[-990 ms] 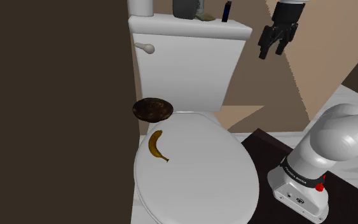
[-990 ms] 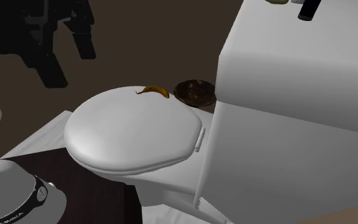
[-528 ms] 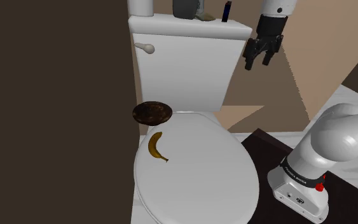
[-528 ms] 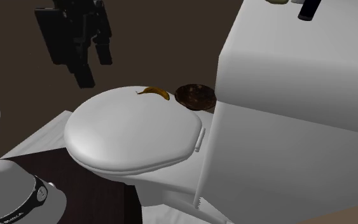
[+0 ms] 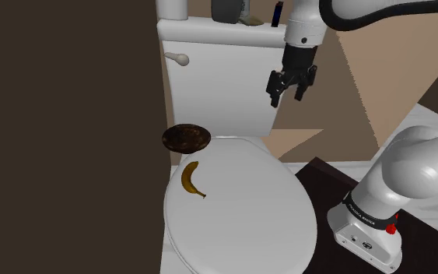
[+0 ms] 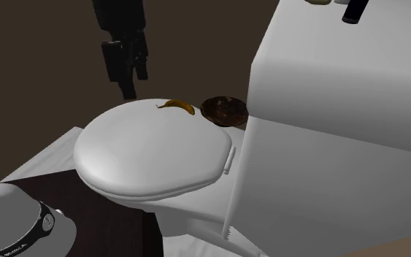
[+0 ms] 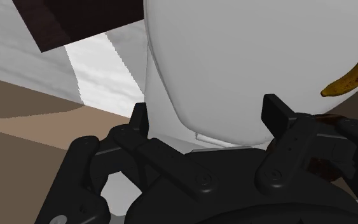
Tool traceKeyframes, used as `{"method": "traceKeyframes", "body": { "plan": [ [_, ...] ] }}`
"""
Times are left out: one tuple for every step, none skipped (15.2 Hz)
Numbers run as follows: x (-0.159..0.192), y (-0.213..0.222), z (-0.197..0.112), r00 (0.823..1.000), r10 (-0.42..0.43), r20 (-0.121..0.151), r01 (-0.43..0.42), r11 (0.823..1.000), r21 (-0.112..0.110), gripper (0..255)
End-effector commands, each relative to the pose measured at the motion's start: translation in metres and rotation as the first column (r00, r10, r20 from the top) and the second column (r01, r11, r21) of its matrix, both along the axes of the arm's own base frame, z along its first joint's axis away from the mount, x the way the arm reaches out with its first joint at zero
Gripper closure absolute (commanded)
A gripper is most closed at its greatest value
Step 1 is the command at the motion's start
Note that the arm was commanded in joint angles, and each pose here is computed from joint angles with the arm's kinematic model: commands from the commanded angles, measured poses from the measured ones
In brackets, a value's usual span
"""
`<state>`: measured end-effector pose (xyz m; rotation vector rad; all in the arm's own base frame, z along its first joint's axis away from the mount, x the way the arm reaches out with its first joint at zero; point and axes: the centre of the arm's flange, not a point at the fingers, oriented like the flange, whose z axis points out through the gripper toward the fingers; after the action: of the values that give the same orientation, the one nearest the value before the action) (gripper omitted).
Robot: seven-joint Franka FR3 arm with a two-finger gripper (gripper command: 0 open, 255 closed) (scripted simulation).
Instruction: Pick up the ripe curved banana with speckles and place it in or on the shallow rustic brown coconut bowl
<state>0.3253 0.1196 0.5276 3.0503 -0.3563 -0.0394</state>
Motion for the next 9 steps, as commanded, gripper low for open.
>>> {"method": "traceKeyframes", "body": {
  "plan": [
    [0.008, 0.023, -0.017, 1.000, -0.008, 0.000, 0.008, 1.000, 0.001, 0],
    [0.012, 0.033, -0.024, 1.000, -0.012, -0.001, 0.012, 1.000, 0.001, 0],
    [0.015, 0.044, -0.031, 1.000, -0.015, -0.001, 0.015, 1.000, 0.001, 0],
    [0.018, 0.055, -0.038, 1.000, -0.019, -0.002, 0.019, 1.000, 0.001, 0],
    [0.021, 0.065, -0.045, 1.000, -0.022, -0.002, 0.022, 1.000, 0.001, 0],
    [0.025, 0.076, -0.053, 1.000, -0.025, -0.003, 0.025, 1.000, 0.002, 0],
    [0.028, 0.086, -0.060, 1.000, -0.029, -0.003, 0.029, 1.000, 0.002, 0],
    [0.031, 0.097, -0.067, 0.999, -0.032, -0.004, 0.032, 0.999, 0.002, 0],
    [0.035, 0.107, -0.074, 0.999, -0.036, -0.004, 0.036, 0.999, 0.002, 0]
  ]
}}
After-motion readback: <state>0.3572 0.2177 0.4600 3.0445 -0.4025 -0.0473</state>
